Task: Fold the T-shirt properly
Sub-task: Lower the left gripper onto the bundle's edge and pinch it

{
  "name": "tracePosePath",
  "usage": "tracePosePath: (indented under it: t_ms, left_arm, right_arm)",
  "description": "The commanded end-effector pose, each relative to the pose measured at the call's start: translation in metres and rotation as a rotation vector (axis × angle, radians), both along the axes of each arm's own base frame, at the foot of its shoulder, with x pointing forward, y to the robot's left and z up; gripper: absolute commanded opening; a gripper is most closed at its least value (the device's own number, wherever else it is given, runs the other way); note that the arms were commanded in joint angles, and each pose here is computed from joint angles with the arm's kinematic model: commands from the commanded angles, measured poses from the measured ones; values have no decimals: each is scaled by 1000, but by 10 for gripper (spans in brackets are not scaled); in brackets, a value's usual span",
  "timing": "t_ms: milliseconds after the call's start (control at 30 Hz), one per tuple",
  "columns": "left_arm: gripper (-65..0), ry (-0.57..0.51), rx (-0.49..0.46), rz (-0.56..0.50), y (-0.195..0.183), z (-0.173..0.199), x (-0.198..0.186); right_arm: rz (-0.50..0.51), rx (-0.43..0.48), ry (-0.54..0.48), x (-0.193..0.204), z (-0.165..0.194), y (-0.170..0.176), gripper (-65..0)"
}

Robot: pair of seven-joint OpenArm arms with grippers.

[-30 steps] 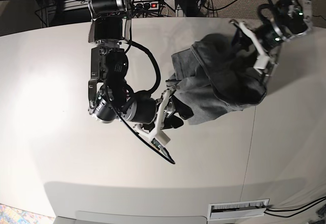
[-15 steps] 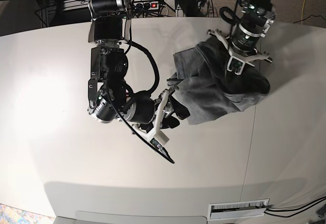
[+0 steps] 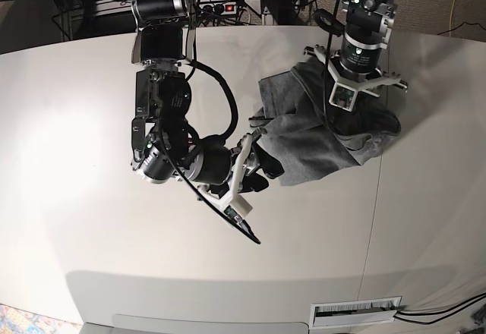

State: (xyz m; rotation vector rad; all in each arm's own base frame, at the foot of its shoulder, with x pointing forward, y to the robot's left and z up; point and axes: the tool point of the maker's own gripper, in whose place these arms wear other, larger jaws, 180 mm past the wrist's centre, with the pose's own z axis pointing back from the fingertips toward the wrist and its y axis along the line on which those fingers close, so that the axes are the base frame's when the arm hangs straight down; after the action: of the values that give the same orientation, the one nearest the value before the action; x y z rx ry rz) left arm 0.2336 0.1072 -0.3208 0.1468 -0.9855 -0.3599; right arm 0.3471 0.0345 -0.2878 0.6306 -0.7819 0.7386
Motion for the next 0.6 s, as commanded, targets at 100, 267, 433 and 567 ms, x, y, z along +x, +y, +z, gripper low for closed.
tracePosePath:
  t_ms: [100, 267, 433, 567]
  left_arm:
    - [-401, -57, -112, -47, -18, 26, 3]
    - [-401, -29, -223, -63, -34, 25, 0]
    - [-401, -48, -185, -25, -31, 26, 3]
    - [-401, -71, -156, 34, -29, 30, 6]
  right_arm:
    - [3, 42, -58, 8, 21, 5, -395]
    - [3, 42, -58, 8, 21, 5, -395]
    - [3, 43, -58, 8, 21, 5, -395]
    - [3, 44, -59, 8, 21, 5, -395]
